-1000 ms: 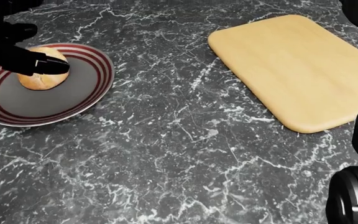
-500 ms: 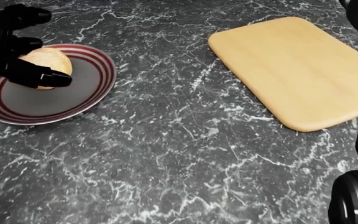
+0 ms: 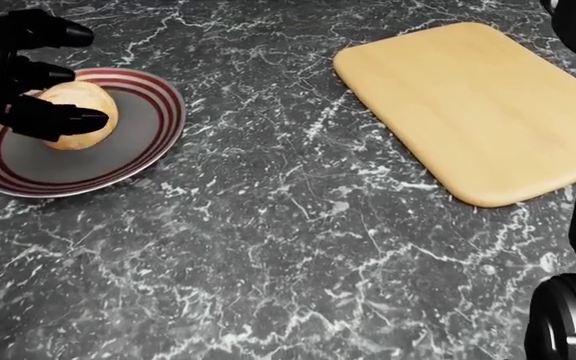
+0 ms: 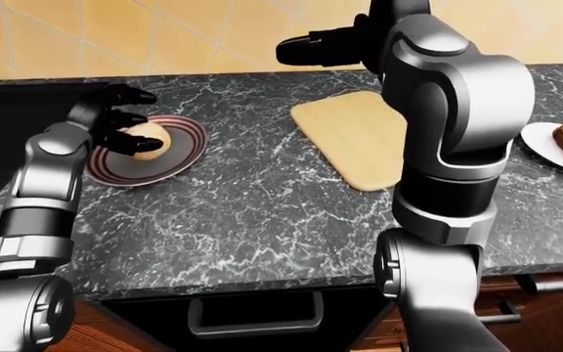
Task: Place all breads on the cutting board.
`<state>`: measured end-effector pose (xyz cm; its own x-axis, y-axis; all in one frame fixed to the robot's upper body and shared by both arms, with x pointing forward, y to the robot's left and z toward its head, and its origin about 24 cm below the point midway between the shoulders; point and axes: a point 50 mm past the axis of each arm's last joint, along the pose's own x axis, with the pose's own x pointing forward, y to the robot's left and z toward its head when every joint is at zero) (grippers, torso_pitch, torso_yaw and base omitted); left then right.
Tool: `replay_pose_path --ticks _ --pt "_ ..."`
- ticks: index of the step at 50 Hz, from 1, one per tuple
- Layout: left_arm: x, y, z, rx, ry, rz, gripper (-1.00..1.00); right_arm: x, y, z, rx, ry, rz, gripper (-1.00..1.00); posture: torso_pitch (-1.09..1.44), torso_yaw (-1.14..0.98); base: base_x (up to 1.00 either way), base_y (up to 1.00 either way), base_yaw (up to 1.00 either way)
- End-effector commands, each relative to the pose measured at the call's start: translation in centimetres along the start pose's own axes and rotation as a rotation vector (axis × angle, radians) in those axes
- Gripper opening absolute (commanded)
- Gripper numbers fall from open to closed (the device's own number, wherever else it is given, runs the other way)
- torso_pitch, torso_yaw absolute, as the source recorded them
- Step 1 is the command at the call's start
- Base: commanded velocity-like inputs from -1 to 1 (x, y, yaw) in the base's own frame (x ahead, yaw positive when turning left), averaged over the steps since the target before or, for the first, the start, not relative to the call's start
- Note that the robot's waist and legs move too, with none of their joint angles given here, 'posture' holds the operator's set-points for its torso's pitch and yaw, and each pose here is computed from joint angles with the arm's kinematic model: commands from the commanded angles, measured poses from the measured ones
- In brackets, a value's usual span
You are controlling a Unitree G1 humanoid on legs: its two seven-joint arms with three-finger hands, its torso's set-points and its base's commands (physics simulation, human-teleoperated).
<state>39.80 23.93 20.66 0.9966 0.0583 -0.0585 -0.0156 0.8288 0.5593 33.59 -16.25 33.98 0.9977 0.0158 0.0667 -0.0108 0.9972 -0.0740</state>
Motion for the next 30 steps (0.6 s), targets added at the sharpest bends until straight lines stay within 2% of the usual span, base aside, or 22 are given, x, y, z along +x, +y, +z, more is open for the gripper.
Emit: replay_pose_path --ticks 1,16,21,30 --pt "-0.1 0.7 1.6 0.013 -0.059 0.017 0.19 -0.7 -0.1 1.9 0.003 -0.094 -0.007 1.0 0.0 0.0 0.0 0.0 0.0" --pt "-0.4 -0.6 -0.2 0.072 -0.071 0.021 0.19 -0.6 -0.1 1.5 0.005 -0.091 -0.004 1.0 0.0 0.0 0.0 0.0 0.0" --pt "-0.5 -1.1 -0.7 0.076 -0.071 0.019 0.21 -0.7 -0.1 1.4 0.006 -0.09 -0.002 1.0 0.0 0.0 0.0 0.0 0.0" --pt "-0.5 -1.4 -0.8 0.079 -0.075 0.018 0.12 -0.7 0.0 1.3 0.01 -0.092 0.0 1.0 0.0 0.0 0.0 0.0 0.0"
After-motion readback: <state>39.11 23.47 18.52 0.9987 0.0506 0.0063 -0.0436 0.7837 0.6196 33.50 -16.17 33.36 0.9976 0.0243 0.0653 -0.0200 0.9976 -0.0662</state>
